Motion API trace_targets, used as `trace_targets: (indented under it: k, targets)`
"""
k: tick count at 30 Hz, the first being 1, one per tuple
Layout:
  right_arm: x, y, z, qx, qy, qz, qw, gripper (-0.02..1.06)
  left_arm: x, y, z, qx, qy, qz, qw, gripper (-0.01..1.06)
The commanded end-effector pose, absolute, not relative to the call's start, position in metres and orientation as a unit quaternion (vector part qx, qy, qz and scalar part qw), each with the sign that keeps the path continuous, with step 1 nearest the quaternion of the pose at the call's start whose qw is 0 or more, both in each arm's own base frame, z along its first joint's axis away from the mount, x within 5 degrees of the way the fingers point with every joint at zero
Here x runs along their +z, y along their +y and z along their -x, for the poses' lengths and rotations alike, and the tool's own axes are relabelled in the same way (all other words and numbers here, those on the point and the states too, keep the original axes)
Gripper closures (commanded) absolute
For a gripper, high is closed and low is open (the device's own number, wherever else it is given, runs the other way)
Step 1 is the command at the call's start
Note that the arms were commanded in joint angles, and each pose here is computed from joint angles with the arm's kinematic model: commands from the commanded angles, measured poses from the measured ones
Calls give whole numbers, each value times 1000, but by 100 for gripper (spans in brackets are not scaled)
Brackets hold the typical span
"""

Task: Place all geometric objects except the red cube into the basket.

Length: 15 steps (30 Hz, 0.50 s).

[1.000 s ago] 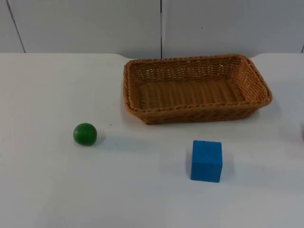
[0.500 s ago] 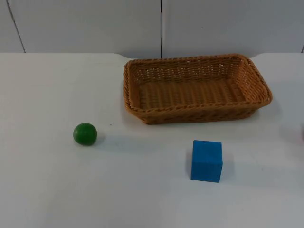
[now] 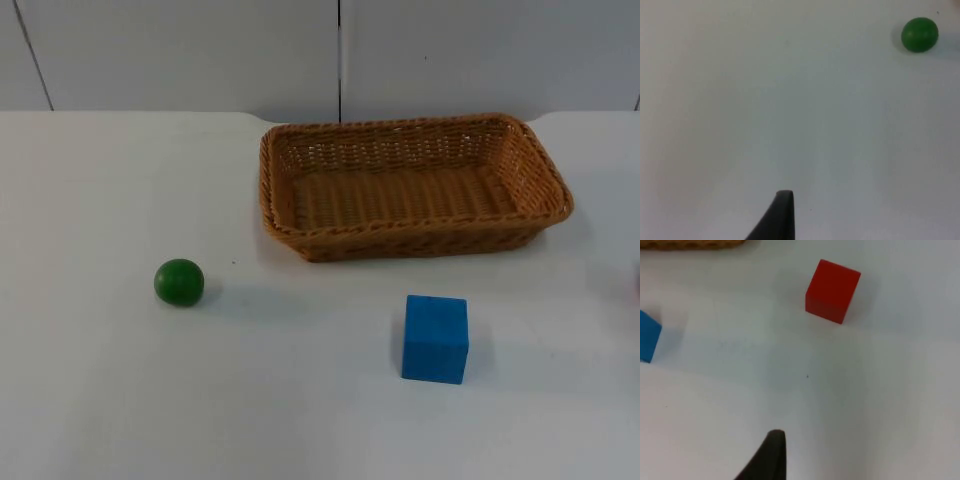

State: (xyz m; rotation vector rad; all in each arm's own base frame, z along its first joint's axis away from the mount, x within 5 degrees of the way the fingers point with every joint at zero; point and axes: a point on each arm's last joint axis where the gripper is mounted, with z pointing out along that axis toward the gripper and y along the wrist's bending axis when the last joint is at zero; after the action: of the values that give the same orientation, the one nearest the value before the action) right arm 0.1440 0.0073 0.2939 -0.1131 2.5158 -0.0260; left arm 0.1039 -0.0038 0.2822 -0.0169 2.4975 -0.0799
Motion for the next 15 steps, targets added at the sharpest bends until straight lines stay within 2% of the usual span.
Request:
trace_targets:
  k: [1,6,11,15]
  targets:
    - [295,6,-147,-11,950,39,310,-1,283,-4,-109,-37,948,12,315,0]
    - [293,7,-152,-11,950,40,309,-1,276,-8,-130,-53,953,-9,299,0]
    - [294,7,-154,-11,947,40,319,-1,274,-18,-184,-88,954,-80,274,0]
    - [294,7,-154,-10,946,40,322,-1,262,-29,-220,-85,957,-116,251,0]
